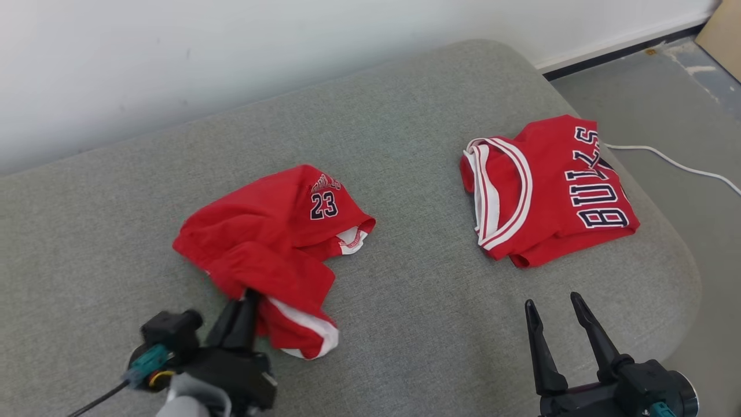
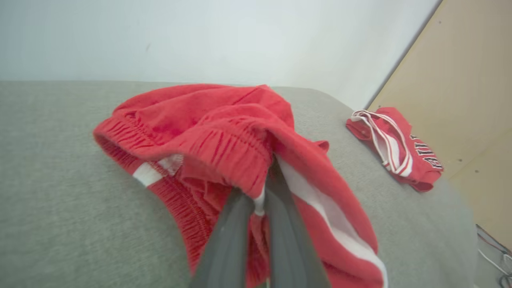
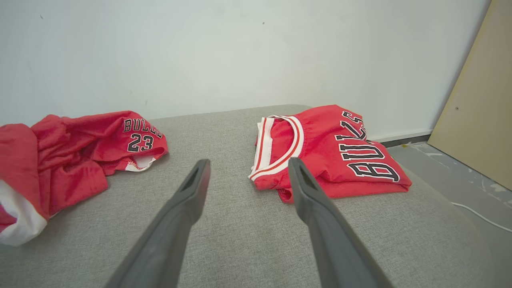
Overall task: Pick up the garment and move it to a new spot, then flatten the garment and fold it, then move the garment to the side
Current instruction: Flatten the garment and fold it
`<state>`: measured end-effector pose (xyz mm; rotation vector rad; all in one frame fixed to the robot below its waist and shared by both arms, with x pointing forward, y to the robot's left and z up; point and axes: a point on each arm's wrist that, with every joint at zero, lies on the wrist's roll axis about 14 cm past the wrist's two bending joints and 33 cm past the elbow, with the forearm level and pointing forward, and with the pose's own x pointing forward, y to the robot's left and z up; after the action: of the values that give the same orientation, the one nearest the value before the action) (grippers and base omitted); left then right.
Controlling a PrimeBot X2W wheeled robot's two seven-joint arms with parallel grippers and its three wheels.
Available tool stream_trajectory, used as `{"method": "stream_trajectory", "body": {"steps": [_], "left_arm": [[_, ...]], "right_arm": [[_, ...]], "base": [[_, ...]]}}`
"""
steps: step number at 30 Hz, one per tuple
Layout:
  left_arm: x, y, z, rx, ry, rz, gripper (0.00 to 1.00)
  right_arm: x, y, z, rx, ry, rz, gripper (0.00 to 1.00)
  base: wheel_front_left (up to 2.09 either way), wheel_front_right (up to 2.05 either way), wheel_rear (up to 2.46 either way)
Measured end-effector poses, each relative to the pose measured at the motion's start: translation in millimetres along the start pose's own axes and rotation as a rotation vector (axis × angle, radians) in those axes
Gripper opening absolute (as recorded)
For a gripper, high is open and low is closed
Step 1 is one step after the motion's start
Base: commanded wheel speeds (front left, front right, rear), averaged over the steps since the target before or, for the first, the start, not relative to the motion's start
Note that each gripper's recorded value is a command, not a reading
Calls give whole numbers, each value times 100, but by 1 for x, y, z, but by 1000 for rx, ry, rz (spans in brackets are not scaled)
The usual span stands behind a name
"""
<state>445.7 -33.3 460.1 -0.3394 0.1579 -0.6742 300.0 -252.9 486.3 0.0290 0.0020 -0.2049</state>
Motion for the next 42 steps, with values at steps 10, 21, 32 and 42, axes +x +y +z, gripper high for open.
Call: {"method": "stream_trajectory", "body": {"steps": [10, 21, 32, 42], "left_arm": [[36, -118, 89, 86, -129, -343, 0], [42, -182, 157, -51, -259, -455, 0], [36, -26, 50, -85, 128, 110, 0], [-18, 87, 6, 58, 377, 399, 0]], "right_arm": [[3, 13, 2, 8, -13, 42, 100], [3, 16, 3, 12, -17, 55, 100], [11, 33, 2, 18, -15, 110, 100], [19, 42, -1, 20, -8, 139, 100]], "base": [[0, 0, 0], [0, 0, 0], [0, 0, 0], [0, 0, 0]]}}
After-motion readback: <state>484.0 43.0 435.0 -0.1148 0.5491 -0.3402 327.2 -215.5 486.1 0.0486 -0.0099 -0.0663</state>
